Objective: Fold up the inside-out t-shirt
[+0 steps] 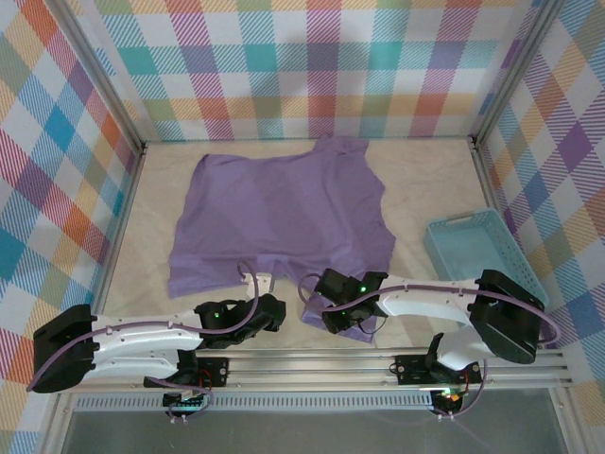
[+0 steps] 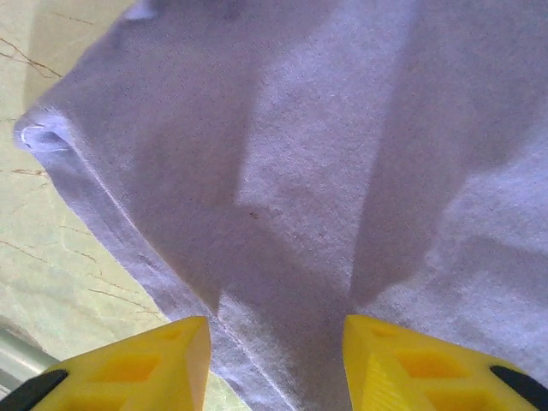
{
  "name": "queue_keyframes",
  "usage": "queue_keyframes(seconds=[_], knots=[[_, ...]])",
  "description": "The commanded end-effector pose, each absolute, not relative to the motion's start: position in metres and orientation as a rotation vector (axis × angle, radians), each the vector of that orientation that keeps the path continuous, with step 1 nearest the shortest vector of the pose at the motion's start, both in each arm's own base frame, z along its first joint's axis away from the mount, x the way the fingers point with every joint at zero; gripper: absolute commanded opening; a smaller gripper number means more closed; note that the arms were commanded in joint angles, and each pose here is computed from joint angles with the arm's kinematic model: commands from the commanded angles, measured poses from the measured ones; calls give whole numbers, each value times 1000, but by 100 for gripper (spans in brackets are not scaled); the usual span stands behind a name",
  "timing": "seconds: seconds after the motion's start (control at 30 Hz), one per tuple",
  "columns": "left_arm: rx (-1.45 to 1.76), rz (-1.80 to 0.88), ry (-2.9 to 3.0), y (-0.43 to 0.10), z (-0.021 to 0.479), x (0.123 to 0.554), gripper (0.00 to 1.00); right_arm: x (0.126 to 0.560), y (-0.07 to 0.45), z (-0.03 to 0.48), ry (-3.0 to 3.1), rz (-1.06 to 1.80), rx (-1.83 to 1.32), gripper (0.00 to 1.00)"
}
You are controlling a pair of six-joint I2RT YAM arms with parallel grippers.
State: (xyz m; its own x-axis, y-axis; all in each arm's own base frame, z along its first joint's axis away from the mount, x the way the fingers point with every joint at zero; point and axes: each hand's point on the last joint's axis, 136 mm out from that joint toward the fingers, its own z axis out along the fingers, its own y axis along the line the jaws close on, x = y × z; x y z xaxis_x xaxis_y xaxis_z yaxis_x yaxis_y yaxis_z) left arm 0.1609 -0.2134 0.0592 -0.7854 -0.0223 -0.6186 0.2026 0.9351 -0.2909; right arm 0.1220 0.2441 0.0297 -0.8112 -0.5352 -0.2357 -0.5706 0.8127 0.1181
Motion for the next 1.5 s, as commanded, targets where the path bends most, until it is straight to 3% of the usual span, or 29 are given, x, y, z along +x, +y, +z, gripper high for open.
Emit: queue_keyframes(seconds=[0.0,0.13,0.43,0.7,1.03,1.27,1.47], knots=[[110,-446,2439,-207,57,162,39,121,250,34,2781,289,-917,47],[108,-448,2438,-208,58,163,41,124,244,23,2809,190,-919,43],[109,-441,2445,-207,56,164,43,123,250,40,2774,265,-929,14],[113,-440,2442,-207,56,165,47,116,250,40,2821,338,-940,0],[109,-432,2451,-205,49,163,47,98,258,52,2909,634,-929,1],[126,-420,2451,-207,50,164,47,107,232,21,3019,345,-859,26],[159,-399,2456,-213,55,167,48,120,224,40,2951,287,-788,37]])
